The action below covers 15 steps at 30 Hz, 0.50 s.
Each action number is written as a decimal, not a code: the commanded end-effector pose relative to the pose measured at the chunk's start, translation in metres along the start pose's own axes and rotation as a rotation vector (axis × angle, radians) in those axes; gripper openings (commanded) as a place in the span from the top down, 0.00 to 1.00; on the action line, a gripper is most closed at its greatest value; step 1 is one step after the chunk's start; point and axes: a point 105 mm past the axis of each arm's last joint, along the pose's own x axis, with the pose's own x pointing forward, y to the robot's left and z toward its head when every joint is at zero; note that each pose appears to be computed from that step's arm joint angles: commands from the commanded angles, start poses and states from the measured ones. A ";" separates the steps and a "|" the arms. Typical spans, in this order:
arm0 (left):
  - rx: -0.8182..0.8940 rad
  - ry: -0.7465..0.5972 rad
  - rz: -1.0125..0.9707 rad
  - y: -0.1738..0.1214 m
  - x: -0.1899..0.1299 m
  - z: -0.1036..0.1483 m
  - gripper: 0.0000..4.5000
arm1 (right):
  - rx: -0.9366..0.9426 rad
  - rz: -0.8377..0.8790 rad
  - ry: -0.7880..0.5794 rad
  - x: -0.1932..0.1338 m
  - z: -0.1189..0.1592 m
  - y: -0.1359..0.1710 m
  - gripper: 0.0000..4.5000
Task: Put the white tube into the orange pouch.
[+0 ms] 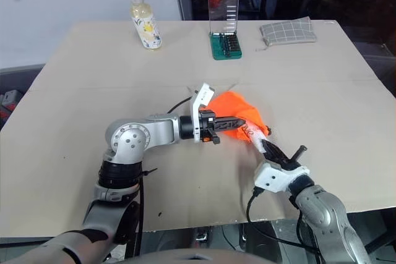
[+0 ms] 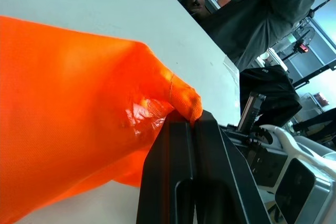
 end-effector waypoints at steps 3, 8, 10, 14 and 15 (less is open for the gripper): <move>0.040 -0.030 -0.029 -0.008 0.000 0.009 1.00 | -0.158 -0.022 -0.144 -0.002 0.023 -0.013 0.98; 0.040 -0.030 -0.027 -0.008 0.000 0.009 1.00 | -0.231 0.019 -0.193 -0.013 0.020 -0.016 0.98; 0.043 -0.029 -0.029 -0.008 -0.001 0.009 1.00 | -0.261 0.054 -0.218 -0.014 0.018 -0.014 0.98; 0.055 -0.023 -0.041 -0.009 -0.002 0.009 1.00 | -0.305 0.082 -0.248 -0.004 0.009 -0.016 0.98; 0.060 -0.019 -0.047 -0.010 -0.003 0.009 1.00 | -0.317 0.085 -0.258 0.000 0.007 -0.018 0.98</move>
